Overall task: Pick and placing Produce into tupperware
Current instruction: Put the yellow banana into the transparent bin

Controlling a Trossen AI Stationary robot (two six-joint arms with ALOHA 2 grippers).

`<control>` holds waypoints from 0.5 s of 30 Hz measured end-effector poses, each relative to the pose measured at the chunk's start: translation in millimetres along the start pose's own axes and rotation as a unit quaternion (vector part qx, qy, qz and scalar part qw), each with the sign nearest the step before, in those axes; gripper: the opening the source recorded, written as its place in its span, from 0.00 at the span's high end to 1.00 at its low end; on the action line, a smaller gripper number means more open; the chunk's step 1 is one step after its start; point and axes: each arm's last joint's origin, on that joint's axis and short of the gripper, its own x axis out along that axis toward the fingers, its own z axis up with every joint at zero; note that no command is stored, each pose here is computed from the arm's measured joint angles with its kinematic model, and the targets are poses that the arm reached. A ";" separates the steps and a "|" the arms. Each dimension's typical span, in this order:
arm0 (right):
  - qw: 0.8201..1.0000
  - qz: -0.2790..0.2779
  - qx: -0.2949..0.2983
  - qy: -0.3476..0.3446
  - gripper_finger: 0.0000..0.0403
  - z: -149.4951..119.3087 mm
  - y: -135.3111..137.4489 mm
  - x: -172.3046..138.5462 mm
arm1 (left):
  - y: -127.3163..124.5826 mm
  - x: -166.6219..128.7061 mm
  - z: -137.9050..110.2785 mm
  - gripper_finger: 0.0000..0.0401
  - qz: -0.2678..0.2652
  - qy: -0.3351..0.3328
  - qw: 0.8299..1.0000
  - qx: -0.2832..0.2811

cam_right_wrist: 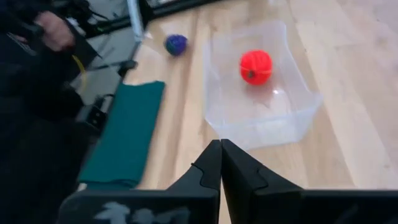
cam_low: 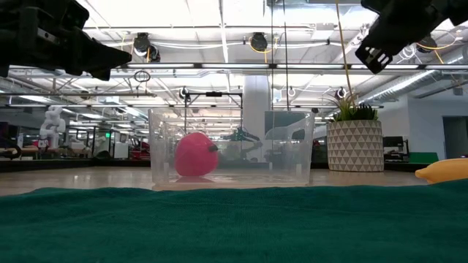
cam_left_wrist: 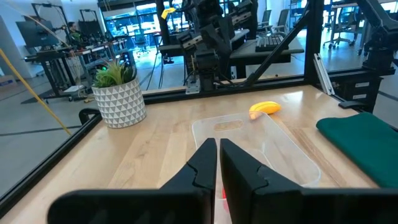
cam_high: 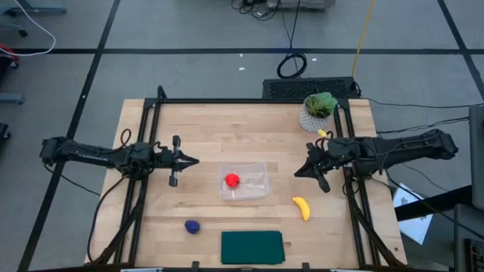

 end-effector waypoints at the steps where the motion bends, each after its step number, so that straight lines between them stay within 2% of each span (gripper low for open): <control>1: 1.000 -0.007 0.001 0.008 1.00 -0.4 0.4 -0.6 | 0.0 0.0 0.0 0.94 0.000 0.000 1.000 0.000; 5: 0.999 -0.035 0.001 0.015 1.00 -0.3 1.4 -4.0 | 0.0 0.0 0.0 0.94 0.000 0.000 1.000 0.000; 15: 0.998 -0.043 0.033 0.025 1.00 -3.7 1.0 -7.6 | 0.0 0.0 0.1 0.94 0.000 0.000 1.000 -0.002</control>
